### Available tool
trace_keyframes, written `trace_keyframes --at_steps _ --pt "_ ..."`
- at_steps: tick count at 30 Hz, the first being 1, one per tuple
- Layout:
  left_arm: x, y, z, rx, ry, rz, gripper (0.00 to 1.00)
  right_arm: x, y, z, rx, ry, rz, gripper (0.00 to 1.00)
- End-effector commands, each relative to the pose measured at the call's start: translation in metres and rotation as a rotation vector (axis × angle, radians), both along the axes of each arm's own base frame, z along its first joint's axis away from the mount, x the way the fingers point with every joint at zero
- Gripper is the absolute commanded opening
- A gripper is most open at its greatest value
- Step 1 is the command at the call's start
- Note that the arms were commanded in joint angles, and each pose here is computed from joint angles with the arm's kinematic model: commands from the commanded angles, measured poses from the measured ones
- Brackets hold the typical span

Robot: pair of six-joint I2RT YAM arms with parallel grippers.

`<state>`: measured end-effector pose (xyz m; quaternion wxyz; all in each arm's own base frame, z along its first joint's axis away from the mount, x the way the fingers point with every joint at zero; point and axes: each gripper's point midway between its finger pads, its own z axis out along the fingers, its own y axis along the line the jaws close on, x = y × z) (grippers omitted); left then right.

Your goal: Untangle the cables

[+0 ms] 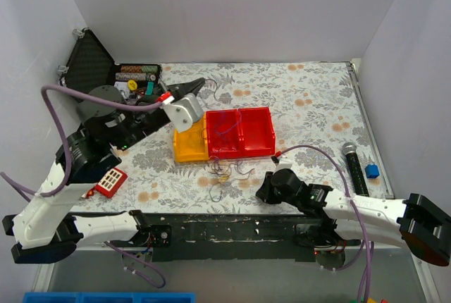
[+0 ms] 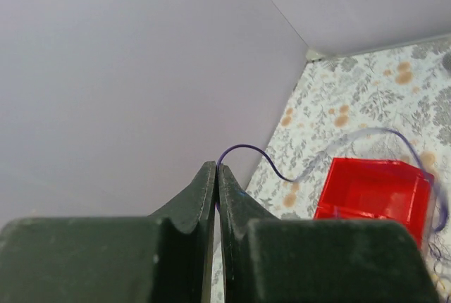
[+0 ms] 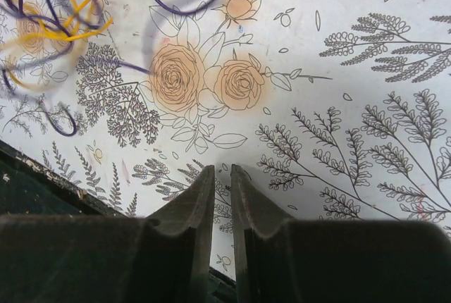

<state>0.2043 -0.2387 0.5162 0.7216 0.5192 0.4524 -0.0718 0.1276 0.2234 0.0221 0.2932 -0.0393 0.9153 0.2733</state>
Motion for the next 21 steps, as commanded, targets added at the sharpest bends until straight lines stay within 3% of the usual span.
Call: trace_keyframes --at_steps 1,11,16,21 --pt "-0.001 0.004 0.022 -0.056 -0.058 0.004 0.00 -0.009 -0.024 -0.018 -0.130 0.032 0.008 0.23" --pt "-0.009 0.003 0.113 -0.226 -0.279 -0.026 0.02 -0.004 -0.018 -0.012 -0.132 0.012 0.025 0.22" --pt "-0.019 -0.001 0.130 -0.240 -0.334 -0.081 0.05 0.020 0.008 0.036 -0.078 -0.132 0.061 0.29" --pt "-0.013 -0.011 0.120 -0.233 -0.312 -0.088 0.06 0.043 0.019 0.081 -0.042 -0.259 0.040 0.33"
